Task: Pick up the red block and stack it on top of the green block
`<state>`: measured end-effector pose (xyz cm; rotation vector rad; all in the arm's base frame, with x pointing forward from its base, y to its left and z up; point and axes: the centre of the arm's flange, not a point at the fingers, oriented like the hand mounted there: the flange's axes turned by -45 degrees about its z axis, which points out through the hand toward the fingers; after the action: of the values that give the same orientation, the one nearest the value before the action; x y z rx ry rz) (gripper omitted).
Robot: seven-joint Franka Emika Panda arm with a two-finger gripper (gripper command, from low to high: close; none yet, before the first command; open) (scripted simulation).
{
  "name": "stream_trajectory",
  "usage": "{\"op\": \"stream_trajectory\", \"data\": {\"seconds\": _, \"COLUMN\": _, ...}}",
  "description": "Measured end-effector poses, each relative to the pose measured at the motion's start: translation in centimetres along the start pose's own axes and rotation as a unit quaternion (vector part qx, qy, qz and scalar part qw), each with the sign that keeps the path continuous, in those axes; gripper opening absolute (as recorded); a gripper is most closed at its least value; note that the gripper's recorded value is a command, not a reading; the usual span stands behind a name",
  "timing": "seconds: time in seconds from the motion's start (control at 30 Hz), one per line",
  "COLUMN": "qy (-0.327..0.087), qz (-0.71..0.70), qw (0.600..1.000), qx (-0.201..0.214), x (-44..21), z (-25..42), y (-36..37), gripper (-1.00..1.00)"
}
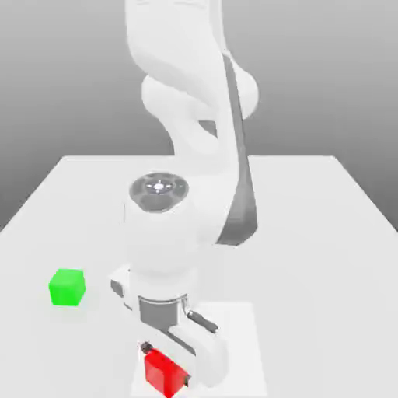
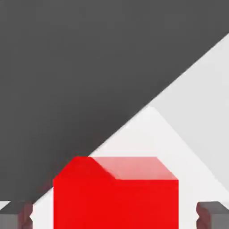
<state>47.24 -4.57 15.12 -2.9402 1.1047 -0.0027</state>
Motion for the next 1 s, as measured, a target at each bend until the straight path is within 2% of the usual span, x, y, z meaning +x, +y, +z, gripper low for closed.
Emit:
{"op": "stream_trajectory", "data": {"seconds": 0.13, "qy": 0.0, "qz": 0.0, "qw": 1.0, "qx": 0.0, "x": 0.0, "z": 0.2, "y": 0.0, "gripper": -1.0}}
{"op": "stream_trajectory", "data": {"seconds": 0.3, "qy": 0.0, "qz": 0.006, "qw": 1.0, "qx": 0.0, "x": 0.1, "z": -5.2, "y": 0.3, "gripper": -1.0}}
{"op": "stream_trajectory", "data": {"seconds": 0.43, "qy": 0.0, "qz": 0.144, "qw": 0.99, "qx": -0.003, "x": 1.6, "z": -7.0, "y": 7.1, "gripper": -1.0}}
{"op": "stream_trajectory", "data": {"seconds": 0.6, "qy": 0.0, "qz": 0.357, "qw": 0.934, "qx": -0.004, "x": 2.3, "z": -8.3, "y": 18.2, "gripper": -1.0}}
{"op": "stream_trajectory", "data": {"seconds": 0.8, "qy": 0.001, "qz": 0.563, "qw": 0.826, "qx": -0.001, "x": -0.6, "z": -9.5, "y": 27.8, "gripper": -1.0}}
{"op": "stream_trajectory", "data": {"seconds": 0.87, "qy": 0.001, "qz": 0.587, "qw": 0.81, "qx": -0.001, "x": -1.0, "z": -8.4, "y": 28.9, "gripper": -1.0}}
{"op": "stream_trajectory", "data": {"seconds": 1.0, "qy": 0.001, "qz": 0.595, "qw": 0.804, "qx": -0.001, "x": -1.1, "z": -4.7, "y": 29.3, "gripper": -1.0}}
